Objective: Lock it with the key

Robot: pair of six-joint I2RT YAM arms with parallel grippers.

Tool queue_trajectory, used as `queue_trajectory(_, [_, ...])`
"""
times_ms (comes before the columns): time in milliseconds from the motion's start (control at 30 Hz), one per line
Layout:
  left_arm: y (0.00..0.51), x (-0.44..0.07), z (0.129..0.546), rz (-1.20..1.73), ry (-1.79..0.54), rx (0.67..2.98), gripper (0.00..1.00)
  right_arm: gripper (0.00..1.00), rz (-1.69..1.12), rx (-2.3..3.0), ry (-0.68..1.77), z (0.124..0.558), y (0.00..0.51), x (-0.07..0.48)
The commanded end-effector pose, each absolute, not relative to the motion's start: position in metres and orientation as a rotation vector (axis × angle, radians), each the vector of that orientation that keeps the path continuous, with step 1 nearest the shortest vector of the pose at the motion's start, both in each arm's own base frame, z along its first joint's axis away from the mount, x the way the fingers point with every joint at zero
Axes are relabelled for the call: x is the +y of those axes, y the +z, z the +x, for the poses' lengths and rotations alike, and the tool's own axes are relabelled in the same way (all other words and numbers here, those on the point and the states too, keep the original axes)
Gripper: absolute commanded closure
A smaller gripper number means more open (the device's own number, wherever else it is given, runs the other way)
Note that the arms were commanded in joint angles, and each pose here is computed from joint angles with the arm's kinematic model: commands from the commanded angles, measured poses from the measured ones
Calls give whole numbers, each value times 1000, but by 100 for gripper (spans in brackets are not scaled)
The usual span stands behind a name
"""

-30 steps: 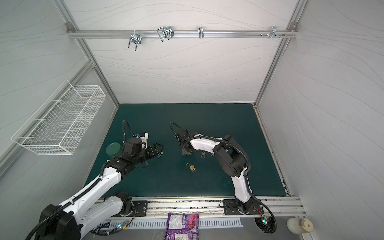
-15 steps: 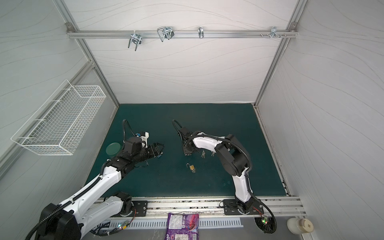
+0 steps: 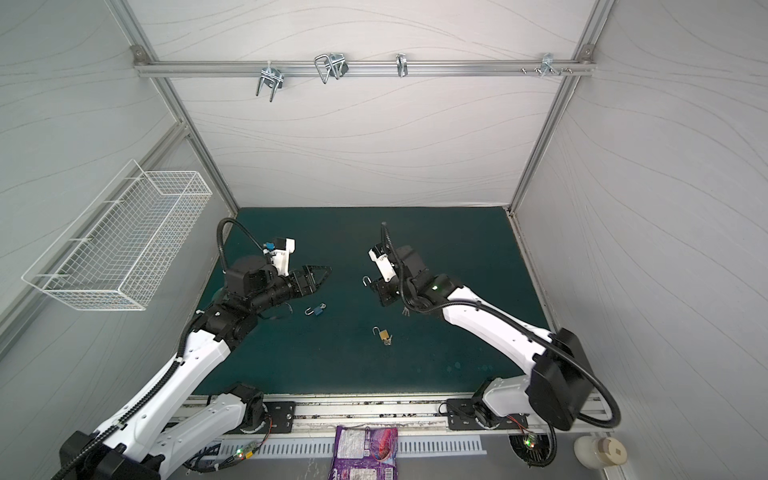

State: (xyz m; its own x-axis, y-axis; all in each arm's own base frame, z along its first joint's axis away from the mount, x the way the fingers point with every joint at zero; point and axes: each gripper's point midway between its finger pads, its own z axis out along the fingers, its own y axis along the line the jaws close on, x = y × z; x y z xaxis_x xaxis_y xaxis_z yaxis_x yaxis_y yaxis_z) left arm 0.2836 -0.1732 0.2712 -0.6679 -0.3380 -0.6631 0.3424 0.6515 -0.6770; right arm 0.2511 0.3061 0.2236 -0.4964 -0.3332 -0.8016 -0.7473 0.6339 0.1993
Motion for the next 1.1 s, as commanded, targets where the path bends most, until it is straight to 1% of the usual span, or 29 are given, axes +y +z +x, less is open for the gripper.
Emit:
queue_trajectory(0, [326,-195,270,226,-1186,1910,19,100,-988,1928,721,235,251,305])
queue_trajectory(100, [346,-213,255,366,-1308,1854,20,100,-1053,1866,766,221,276,299])
queue_trajectory(167, [352,-226,245,455,-1352,1831,22,100,-1111,1829,853,207,290,299])
queue_trajectory(233, [355,-238,237,527,-1382,1825,24,100,-1121,1815,851,203,298,294])
queue_trajectory(433, [349,-265,225,640,-1456,1847,28,100,-1141,1785,850,197,308,290])
queue_trajectory(667, [340,-278,228,654,-1473,1885,38,100,-1161,1783,857,195,307,291])
queue_trajectory(733, [337,-285,225,672,-1478,1896,42,100,-1162,1780,855,195,308,291])
queue_trajectory(967, [328,-295,228,681,-1485,1940,63,100,-1170,1772,851,194,311,290])
queue_trajectory(1067, [327,-296,229,692,-1477,1951,77,100,-1168,1767,848,194,313,290])
